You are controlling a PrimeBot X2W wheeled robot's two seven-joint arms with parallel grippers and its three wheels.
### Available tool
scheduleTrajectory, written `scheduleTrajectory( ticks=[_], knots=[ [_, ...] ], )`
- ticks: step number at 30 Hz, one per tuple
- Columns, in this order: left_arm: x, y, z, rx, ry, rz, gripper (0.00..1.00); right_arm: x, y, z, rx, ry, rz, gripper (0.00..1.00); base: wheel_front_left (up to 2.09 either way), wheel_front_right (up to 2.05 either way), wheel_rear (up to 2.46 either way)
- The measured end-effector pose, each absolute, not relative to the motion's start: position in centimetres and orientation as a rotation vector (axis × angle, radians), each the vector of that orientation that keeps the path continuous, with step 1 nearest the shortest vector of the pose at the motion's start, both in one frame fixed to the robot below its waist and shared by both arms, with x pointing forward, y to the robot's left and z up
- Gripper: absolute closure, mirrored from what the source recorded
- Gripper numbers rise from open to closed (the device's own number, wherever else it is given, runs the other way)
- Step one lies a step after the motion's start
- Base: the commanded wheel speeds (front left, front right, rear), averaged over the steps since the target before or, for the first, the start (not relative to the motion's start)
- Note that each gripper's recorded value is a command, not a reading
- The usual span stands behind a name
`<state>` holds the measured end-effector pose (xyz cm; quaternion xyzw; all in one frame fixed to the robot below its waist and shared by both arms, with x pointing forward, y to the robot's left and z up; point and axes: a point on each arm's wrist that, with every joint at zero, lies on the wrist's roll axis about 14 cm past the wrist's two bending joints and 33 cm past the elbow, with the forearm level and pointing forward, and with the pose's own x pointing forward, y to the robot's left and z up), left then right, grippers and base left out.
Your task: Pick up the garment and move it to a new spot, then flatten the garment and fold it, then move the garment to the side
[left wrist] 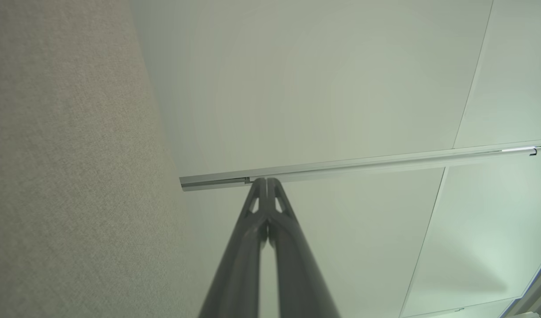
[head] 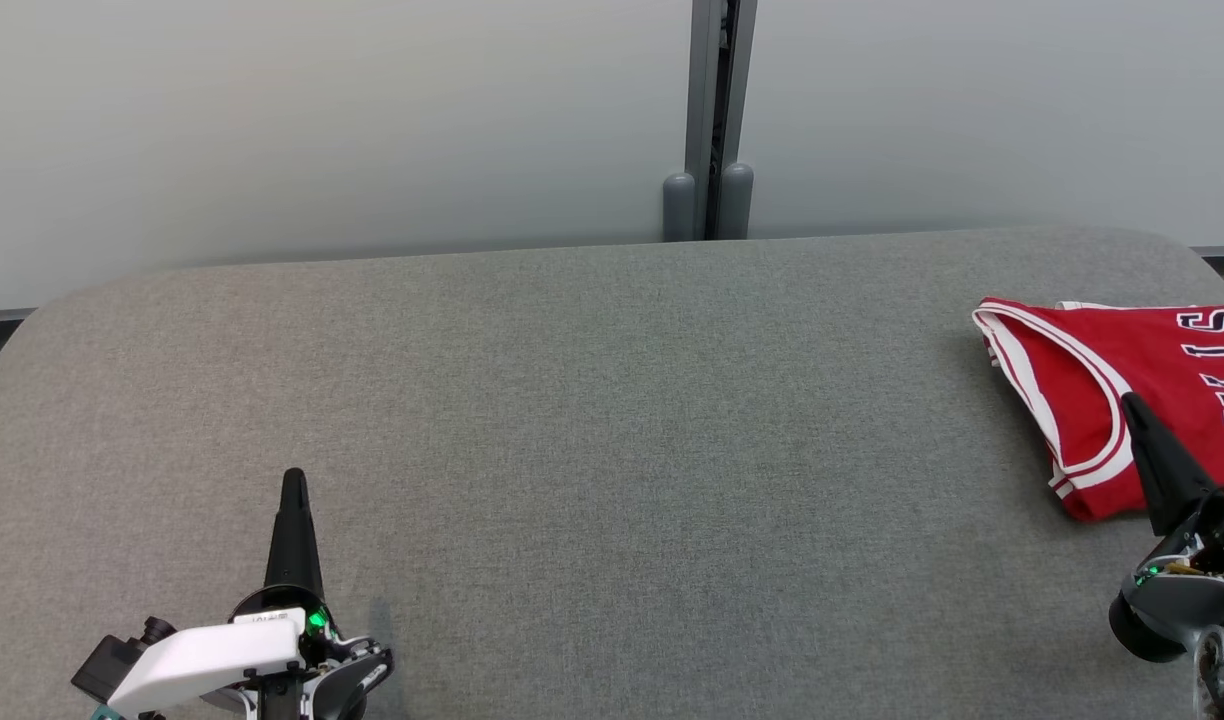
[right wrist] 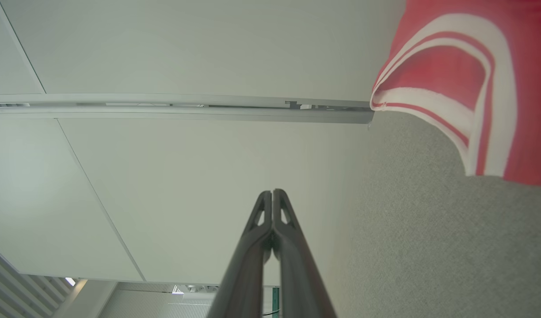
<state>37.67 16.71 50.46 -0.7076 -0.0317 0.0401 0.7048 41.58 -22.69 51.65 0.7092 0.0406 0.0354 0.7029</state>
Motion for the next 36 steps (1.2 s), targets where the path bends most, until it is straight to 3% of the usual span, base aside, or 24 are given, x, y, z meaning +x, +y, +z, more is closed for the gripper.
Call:
scheduleTrajectory(
  ticks=[36],
  knots=[
    [37.67, 16.71, 50.46, -1.573, -0.07, 0.089, 1.0, 41.59, -22.69, 51.68, 1.577, 0.09, 0.08, 1.0, 0.0, 0.0, 0.0]
  ],
)
